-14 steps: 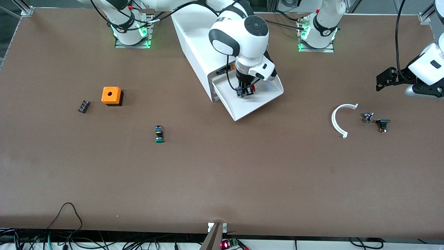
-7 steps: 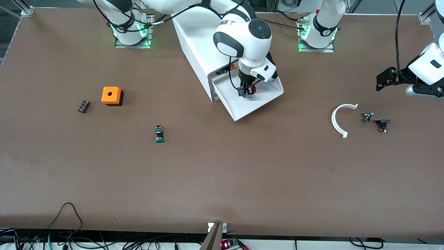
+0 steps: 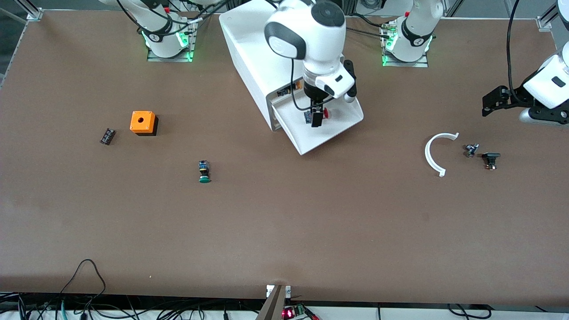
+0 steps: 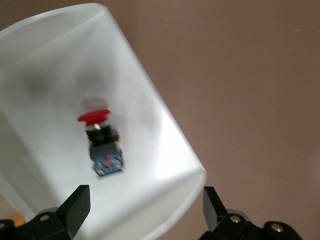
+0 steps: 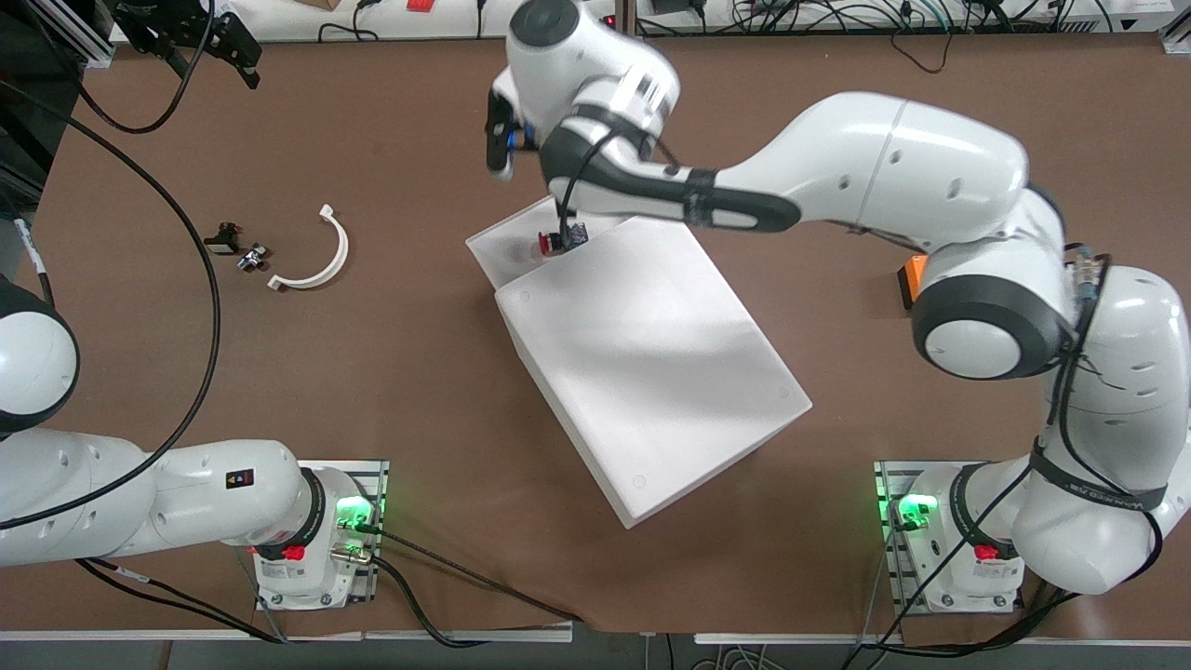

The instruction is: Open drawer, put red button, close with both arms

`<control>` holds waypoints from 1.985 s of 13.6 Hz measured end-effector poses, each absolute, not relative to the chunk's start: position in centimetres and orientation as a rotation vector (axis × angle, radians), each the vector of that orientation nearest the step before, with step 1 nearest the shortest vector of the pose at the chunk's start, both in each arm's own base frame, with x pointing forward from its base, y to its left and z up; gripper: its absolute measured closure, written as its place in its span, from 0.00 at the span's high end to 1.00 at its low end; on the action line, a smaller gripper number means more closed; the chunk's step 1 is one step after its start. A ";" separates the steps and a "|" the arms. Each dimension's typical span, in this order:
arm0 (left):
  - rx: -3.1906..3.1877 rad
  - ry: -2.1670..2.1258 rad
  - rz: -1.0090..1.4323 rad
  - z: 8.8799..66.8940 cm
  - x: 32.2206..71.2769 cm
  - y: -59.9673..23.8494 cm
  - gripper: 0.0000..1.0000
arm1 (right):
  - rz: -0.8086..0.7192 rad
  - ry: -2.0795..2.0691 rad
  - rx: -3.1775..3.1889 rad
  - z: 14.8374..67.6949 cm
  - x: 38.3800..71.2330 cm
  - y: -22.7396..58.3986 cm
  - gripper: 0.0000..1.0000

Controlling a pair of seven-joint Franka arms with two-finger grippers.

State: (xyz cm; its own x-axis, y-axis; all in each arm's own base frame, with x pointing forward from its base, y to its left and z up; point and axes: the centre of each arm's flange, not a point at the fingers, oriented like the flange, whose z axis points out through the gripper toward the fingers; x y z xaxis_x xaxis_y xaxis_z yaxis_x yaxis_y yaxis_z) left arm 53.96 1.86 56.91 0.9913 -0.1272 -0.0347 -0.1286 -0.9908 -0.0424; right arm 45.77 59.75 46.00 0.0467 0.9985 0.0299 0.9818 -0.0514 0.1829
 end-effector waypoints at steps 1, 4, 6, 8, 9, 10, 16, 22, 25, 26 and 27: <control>-3.090 0.202 0.049 56.9 54.0 1.7 1.00 | 0.285 2.021 2.223 49.6 47.4 57.5 1.00; -3.093 0.194 0.052 56.5 54.2 -0.2 1.00 | 0.366 1.803 2.317 56.9 52.7 49.1 1.00; -3.112 0.121 0.038 54.9 54.7 -3.1 1.00 | 0.311 1.611 2.404 57.1 55.2 44.8 1.00; -3.129 0.040 0.011 52.0 55.3 -7.0 1.00 | 0.245 1.388 2.514 55.3 56.2 42.6 1.00; -3.135 -0.010 -0.005 50.4 55.3 -9.3 1.00 | 0.207 1.276 2.556 54.4 56.5 41.5 1.00; -3.140 -0.060 -0.011 48.7 55.1 -11.6 1.00 | 0.168 1.164 2.591 53.6 57.1 40.1 1.00; -3.195 -0.374 -0.118 38.2 53.6 -19.3 1.00 | -0.022 0.548 2.918 52.0 63.2 26.4 1.00; -3.229 -0.479 -0.100 31.5 51.5 -22.8 1.00 | -0.081 -0.095 2.960 50.6 64.9 19.6 1.00; -3.230 -0.462 -0.053 30.2 49.9 -25.0 1.00 | -0.030 -0.320 2.947 53.6 65.8 11.7 1.00; -3.230 -0.460 -0.039 29.9 49.2 -25.8 1.00 | -0.027 -0.392 2.963 54.9 65.8 8.4 1.00; -3.231 -0.461 -0.026 29.8 48.5 -26.6 1.00 | -0.034 -0.422 2.992 55.8 65.6 4.9 1.00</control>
State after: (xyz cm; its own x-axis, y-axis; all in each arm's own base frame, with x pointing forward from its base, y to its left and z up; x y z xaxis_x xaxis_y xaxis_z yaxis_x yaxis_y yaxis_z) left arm 48.52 -26.61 29.78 0.9602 0.2794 -0.0014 0.2775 -0.9529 0.1225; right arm 65.62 4.93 55.81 0.9608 -0.2770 -0.0055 -0.2743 -0.9539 0.1218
